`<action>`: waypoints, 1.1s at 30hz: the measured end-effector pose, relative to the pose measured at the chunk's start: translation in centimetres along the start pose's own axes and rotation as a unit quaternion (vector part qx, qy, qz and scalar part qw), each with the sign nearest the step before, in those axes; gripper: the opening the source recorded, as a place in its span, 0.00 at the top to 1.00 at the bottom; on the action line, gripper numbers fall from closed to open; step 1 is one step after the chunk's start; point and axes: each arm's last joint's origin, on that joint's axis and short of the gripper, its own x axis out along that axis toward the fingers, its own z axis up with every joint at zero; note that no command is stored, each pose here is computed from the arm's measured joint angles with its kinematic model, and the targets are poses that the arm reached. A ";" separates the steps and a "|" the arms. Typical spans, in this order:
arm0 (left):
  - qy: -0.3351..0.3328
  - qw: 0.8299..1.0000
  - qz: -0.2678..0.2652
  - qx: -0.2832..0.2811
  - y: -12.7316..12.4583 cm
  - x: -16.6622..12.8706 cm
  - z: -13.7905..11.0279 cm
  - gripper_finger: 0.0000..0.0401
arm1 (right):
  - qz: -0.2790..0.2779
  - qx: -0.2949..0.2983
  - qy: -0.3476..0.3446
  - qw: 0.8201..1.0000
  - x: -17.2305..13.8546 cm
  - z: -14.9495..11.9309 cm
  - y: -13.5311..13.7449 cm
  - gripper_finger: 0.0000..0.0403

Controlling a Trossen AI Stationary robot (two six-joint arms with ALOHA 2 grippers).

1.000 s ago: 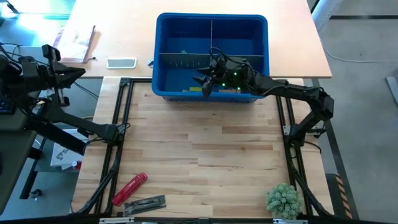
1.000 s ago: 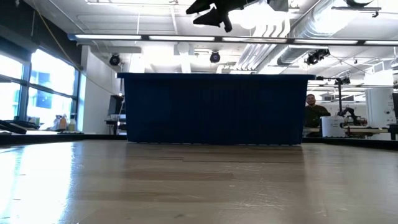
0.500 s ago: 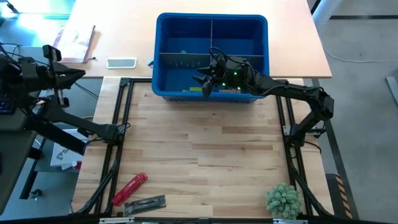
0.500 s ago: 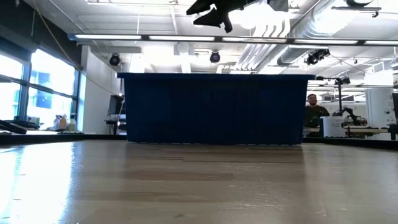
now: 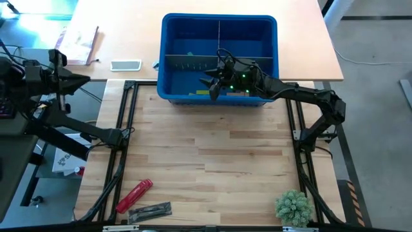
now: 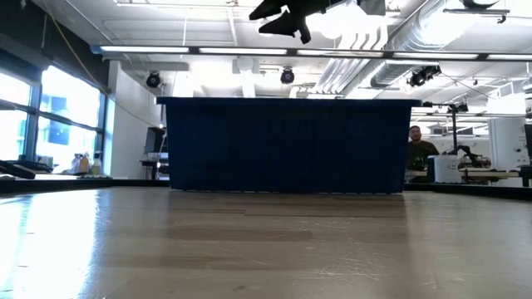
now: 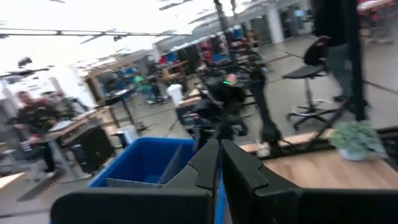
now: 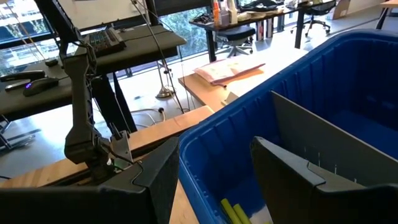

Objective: Sort blocks

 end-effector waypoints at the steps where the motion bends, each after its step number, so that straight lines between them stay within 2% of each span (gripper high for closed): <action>1: -0.001 1.000 -0.008 -0.001 -0.1 -0.2 -0.1 1.00 | 0.000 0.000 0.000 1.000 0.0 0.0 0.0 0.54; 3: -0.010 1.000 -0.003 0.003 -0.3 -0.7 0.1 1.00 | 0.000 0.000 0.000 1.000 0.0 0.0 0.0 0.54; 7: -0.011 0.998 0.059 0.027 -0.8 -1.1 0.7 1.00 | 0.000 0.000 0.000 1.000 0.0 0.0 0.0 0.54; 11: 0.003 0.995 0.095 0.027 -1.4 -1.0 1.0 1.00 | 0.000 0.000 0.000 1.000 0.0 0.0 0.0 0.54; 14: 0.012 0.988 0.154 0.015 -1.7 -1.2 1.2 1.00 | 0.000 0.000 0.000 1.000 0.0 0.0 0.0 0.54; 18: 0.032 0.961 0.273 0.024 -1.9 -1.5 1.8 1.00 | 0.000 0.000 0.000 1.000 0.0 0.0 0.0 0.54; 22: 0.074 0.920 0.381 0.054 -2.2 -1.8 2.0 1.00 | 0.000 0.000 0.000 1.000 0.0 0.0 0.0 0.54; 26: 0.122 0.875 0.463 0.073 -2.2 -2.2 2.0 1.00 | 0.000 0.000 0.000 1.000 0.0 0.0 0.0 0.54; 28: 0.132 0.859 0.490 0.066 -2.2 -2.3 2.0 1.00 | 0.000 0.000 0.000 1.000 0.0 0.0 0.0 0.54; 30: 0.134 0.853 0.502 0.058 -2.2 -2.4 2.0 1.00 | 0.000 0.000 0.000 1.000 0.0 0.0 0.0 0.54; 33: 0.131 0.853 0.503 0.053 -2.2 -2.4 2.0 1.00 | 0.000 0.000 0.000 1.000 0.0 0.0 0.0 0.54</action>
